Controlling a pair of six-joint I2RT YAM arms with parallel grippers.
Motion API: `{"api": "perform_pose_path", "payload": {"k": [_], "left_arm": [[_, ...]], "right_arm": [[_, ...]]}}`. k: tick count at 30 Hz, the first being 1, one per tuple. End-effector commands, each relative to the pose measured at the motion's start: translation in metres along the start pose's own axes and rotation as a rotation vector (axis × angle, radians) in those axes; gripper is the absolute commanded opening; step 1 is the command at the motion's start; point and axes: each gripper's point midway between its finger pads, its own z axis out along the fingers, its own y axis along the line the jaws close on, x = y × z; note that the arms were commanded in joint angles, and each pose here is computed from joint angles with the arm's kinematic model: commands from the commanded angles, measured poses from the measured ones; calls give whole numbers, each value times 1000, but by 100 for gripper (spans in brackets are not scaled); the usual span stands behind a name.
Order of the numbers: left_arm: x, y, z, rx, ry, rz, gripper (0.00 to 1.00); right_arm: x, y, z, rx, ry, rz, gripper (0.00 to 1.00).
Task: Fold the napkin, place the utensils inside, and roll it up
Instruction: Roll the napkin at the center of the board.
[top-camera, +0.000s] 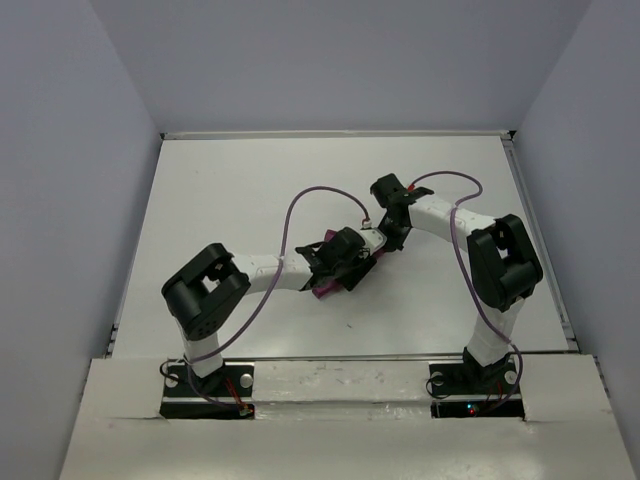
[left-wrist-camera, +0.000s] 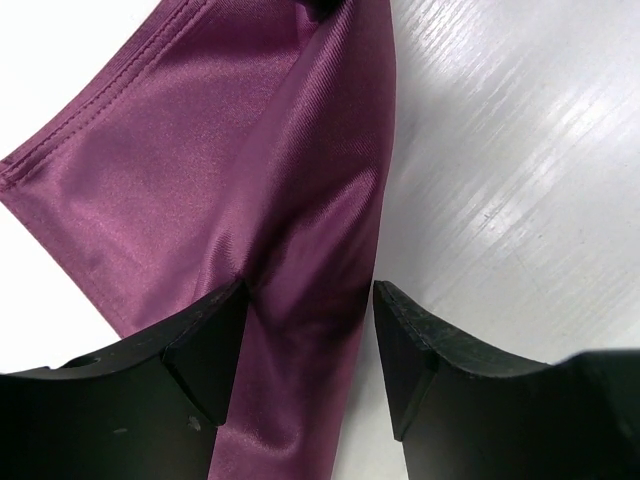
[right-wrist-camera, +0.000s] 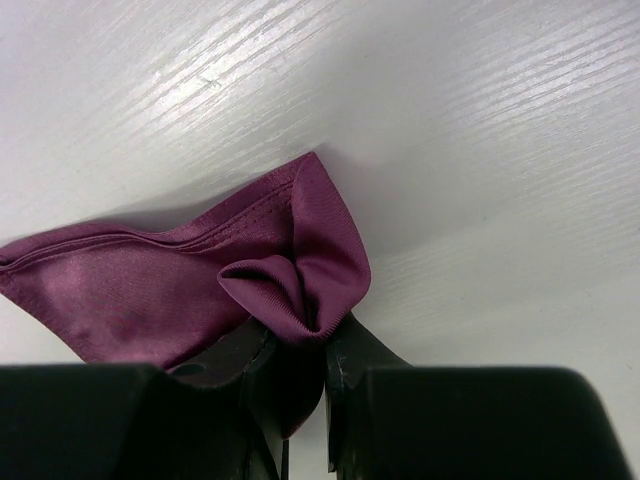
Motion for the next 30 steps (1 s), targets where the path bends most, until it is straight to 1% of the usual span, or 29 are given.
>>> {"api": "perform_pose_path", "payload": {"k": [1, 3, 5, 8, 9, 11, 12, 13, 17, 19, 20, 21, 23, 24, 25, 26, 27, 29, 30], "left_arm": [[7, 6, 7, -42, 21, -1, 65], [7, 6, 9, -47, 27, 3, 65], [8, 6, 11, -46, 33, 8, 62], [8, 6, 12, -47, 38, 9, 55], [8, 6, 12, -46, 36, 10, 50], [7, 5, 11, -43, 36, 12, 44], [6, 5, 10, -40, 35, 13, 37], [6, 4, 9, -35, 37, 15, 35], [5, 1, 10, -5, 44, 16, 30], [2, -7, 9, 56, 38, 4, 19], [0, -9, 8, 79, 34, -1, 12], [-1, -13, 7, 109, 31, -5, 0], [-4, -19, 3, 178, 26, -20, 0], [-6, -21, 1, 200, 22, -25, 0], [-6, -22, 0, 224, 23, -32, 0], [-6, -24, -1, 246, 23, -40, 0], [-6, -27, -3, 299, 26, -62, 0], [-8, -35, -7, 382, 30, -88, 0], [-5, -33, -5, 405, 43, -107, 0]], "right_arm": [[-7, 16, -11, -55, -16, 22, 1], [-7, 16, -11, -57, -18, 21, 1], [-7, 16, -11, -57, -17, 23, 1], [-7, 17, -12, -61, -20, 24, 1], [-7, 16, -12, -61, -21, 24, 1], [-6, 16, -12, -62, -18, 25, 1], [-6, 16, -12, -61, -20, 25, 1], [-5, 16, -12, -64, -16, 25, 1], [-6, 17, -13, -76, -19, 27, 1], [-7, 19, -15, -89, -24, 32, 1], [-7, 19, -16, -93, -26, 37, 2], [-7, 19, -17, -97, -28, 41, 6], [-7, 19, -18, -104, -34, 47, 10], [-9, 20, -20, -110, -39, 49, 19], [-9, 20, -21, -110, -42, 49, 24], [-9, 19, -21, -109, -43, 51, 25], [-10, 19, -22, -112, -49, 55, 39], [-11, 19, -23, -112, -52, 57, 51], [-11, 19, -24, -114, -55, 58, 61]]}}
